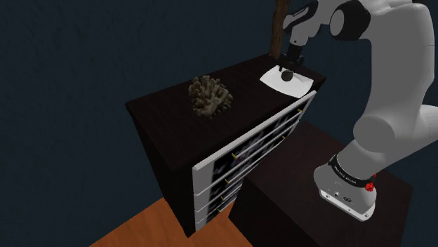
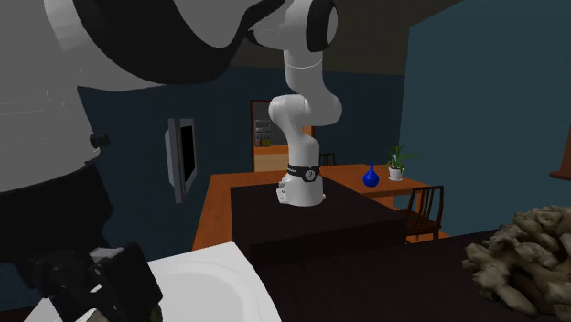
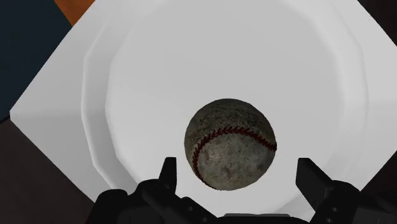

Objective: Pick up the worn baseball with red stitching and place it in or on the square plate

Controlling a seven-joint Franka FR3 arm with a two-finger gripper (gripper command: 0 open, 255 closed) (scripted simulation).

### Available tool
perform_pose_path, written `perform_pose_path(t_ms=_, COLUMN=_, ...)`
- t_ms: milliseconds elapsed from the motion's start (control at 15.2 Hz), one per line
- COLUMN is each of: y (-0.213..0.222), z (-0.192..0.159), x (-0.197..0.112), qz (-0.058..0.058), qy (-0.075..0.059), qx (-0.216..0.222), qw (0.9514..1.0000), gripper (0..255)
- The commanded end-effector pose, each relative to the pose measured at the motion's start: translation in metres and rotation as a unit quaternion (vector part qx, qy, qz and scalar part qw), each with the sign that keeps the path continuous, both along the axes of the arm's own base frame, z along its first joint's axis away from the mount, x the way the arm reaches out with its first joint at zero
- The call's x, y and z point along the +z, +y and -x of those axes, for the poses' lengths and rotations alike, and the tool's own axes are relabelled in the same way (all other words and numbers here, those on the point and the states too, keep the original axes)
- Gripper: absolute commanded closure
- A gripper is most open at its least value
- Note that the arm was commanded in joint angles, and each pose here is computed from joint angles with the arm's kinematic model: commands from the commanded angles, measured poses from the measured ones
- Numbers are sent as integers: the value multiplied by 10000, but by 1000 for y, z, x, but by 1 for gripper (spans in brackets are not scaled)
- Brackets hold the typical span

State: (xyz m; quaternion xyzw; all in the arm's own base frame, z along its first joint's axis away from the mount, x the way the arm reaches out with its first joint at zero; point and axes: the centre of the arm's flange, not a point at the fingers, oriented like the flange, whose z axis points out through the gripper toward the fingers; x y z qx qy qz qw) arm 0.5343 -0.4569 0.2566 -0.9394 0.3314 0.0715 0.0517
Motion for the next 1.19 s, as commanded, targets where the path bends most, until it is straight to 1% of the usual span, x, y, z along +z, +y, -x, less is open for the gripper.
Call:
perform_pose_path(t_ms=0, y=1, z=1, x=-10, qz=-10, qy=5, qx=-76, qw=10000, gripper=0)
perform_pose_path(t_ms=198, y=3, z=2, x=-23, qz=-9, qy=5, qx=-76, qw=10000, gripper=0)
perform_pose_path(t_ms=660, y=3, z=2, x=-23, qz=-10, qy=5, qx=-76, qw=10000, gripper=0)
perform_pose_path(t_ms=726, y=3, z=2, x=-23, qz=-10, qy=5, qx=-76, qw=10000, gripper=255)
perform_pose_path(t_ms=1122, y=4, z=2, x=-24, qz=-10, qy=5, qx=-76, qw=10000, gripper=255)
